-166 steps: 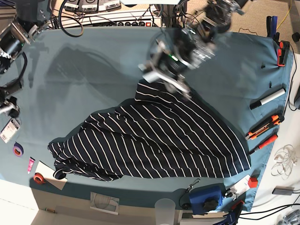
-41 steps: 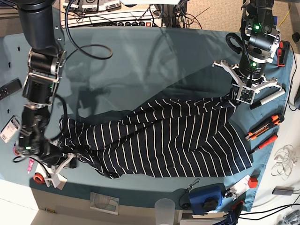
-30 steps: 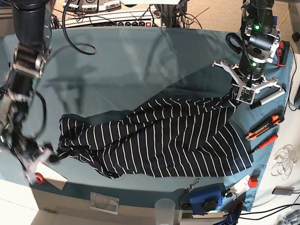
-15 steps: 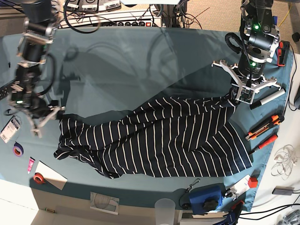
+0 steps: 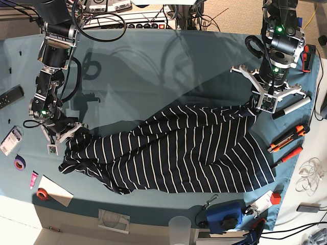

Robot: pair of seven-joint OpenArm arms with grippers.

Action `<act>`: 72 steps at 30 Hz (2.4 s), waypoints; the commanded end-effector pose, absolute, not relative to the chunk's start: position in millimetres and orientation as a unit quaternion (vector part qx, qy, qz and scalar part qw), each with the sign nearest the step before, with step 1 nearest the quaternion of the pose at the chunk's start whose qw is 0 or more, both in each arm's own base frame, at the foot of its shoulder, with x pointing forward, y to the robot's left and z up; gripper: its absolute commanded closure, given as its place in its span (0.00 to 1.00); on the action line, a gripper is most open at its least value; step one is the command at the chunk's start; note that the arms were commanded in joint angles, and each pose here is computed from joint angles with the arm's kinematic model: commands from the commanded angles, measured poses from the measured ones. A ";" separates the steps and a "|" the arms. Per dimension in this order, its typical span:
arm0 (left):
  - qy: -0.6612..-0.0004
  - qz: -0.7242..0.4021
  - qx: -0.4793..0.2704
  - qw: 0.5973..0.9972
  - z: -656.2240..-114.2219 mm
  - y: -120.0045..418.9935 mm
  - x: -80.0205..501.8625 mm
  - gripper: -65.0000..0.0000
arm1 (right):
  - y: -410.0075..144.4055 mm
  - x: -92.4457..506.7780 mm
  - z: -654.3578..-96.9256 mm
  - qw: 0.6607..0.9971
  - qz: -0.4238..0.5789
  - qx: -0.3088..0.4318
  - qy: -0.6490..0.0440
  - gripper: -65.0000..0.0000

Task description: Layout the t-shirt on the table in an organized manner, then fold the t-shirt properly

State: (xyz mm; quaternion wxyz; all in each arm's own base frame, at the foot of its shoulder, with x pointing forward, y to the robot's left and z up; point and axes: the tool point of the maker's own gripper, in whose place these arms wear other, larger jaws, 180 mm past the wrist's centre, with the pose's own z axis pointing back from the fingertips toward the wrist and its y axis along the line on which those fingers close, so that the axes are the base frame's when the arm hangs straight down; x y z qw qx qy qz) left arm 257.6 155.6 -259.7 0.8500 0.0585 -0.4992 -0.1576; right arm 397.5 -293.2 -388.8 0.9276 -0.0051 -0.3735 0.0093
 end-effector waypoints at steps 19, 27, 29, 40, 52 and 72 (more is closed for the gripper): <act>-0.519 -0.159 0.062 0.838 -248.1 155.7 260.4 1.00 | -257.5 447.0 -233.9 0.810 0.087 0.103 -0.571 1.00; -0.519 -0.158 0.062 0.838 -248.1 155.6 260.4 1.00 | -291.8 424.2 -202.7 0.801 0.044 0.120 -0.585 1.00; -0.519 -0.158 0.061 0.838 -248.0 155.5 260.5 1.00 | -301.9 417.8 -214.8 0.822 0.037 0.104 -0.558 1.00; -0.520 -0.156 0.051 0.838 -248.1 152.6 260.2 1.00 | -324.6 387.7 -270.7 0.888 0.029 0.055 -0.456 0.64; -0.523 -0.157 0.050 0.836 -246.9 152.1 260.8 1.00 | -314.6 395.7 -365.1 0.895 -0.060 0.156 -0.414 0.64; -0.523 -0.157 0.050 0.836 -246.9 152.1 260.8 1.00 | -264.9 458.4 -354.5 0.918 0.013 0.052 -0.392 0.64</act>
